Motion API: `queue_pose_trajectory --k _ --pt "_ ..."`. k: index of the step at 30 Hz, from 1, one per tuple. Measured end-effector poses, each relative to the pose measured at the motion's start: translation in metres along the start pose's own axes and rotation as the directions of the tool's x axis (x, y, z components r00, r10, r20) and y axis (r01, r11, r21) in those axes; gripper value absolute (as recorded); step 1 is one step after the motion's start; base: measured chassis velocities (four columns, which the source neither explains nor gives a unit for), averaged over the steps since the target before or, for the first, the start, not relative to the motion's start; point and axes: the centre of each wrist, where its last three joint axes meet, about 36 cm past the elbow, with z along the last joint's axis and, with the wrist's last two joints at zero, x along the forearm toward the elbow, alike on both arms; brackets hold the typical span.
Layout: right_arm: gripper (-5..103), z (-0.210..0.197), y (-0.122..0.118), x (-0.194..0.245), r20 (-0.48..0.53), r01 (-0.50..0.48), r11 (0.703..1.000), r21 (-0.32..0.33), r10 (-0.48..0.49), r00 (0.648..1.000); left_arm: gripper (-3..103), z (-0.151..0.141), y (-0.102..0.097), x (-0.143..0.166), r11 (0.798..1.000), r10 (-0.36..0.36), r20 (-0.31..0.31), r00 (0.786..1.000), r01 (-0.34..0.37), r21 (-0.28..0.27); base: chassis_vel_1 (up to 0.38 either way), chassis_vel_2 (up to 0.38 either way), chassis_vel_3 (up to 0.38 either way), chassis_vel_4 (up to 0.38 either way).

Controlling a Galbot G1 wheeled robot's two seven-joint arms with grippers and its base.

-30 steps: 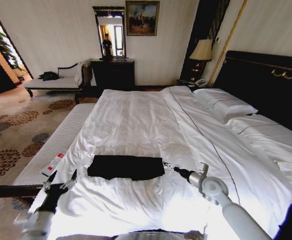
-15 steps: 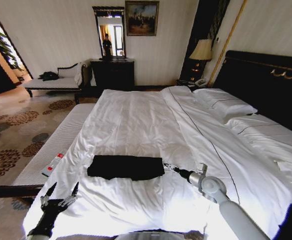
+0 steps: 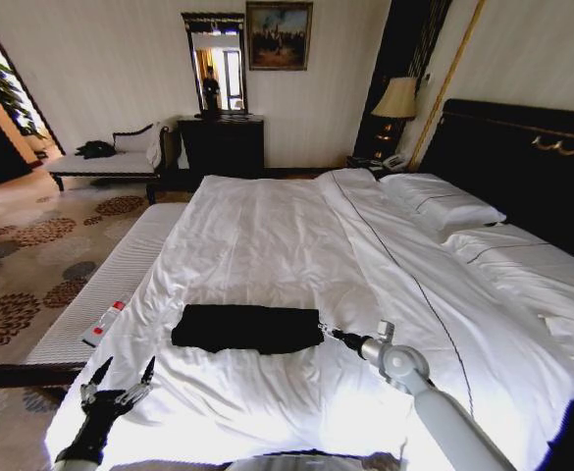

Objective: Fold the clothes on the bed.

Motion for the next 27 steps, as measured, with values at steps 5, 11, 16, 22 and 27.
queue_pose_trajectory --k 5,11,16,22,27 --pt "100 0.005 0.001 -0.004 -0.018 0.012 1.0 0.001 -0.012 1.0 100 0.0 0.0 0.0 1.0 0.0 -0.001 1.0 0.0 0.001 0.0 0.0 0.0 0.0" --pt "100 0.007 0.004 -0.014 -0.047 0.016 1.0 0.021 -0.015 0.999 100 0.0 0.0 0.0 1.0 0.0 -0.002 1.0 0.0 0.001 0.0 0.0 0.0 0.0" --pt "100 0.006 0.011 -0.026 -0.067 0.033 0.999 0.027 -0.031 0.997 100 0.0 0.0 0.0 1.0 0.0 -0.002 1.0 0.0 0.001 0.0 0.0 0.0 0.0" --pt "100 0.014 0.023 -0.039 -0.097 0.047 0.998 0.035 -0.043 0.994 100 0.0 0.0 0.0 1.0 -0.001 -0.003 1.0 0.001 0.001 0.0 0.0 0.0 0.0" --pt "100 0.015 0.022 -0.046 -0.109 0.042 0.998 0.042 -0.037 0.993 100 0.0 0.0 0.0 1.0 -0.001 -0.003 1.0 0.001 0.001 0.0 0.0 0.0 0.0"
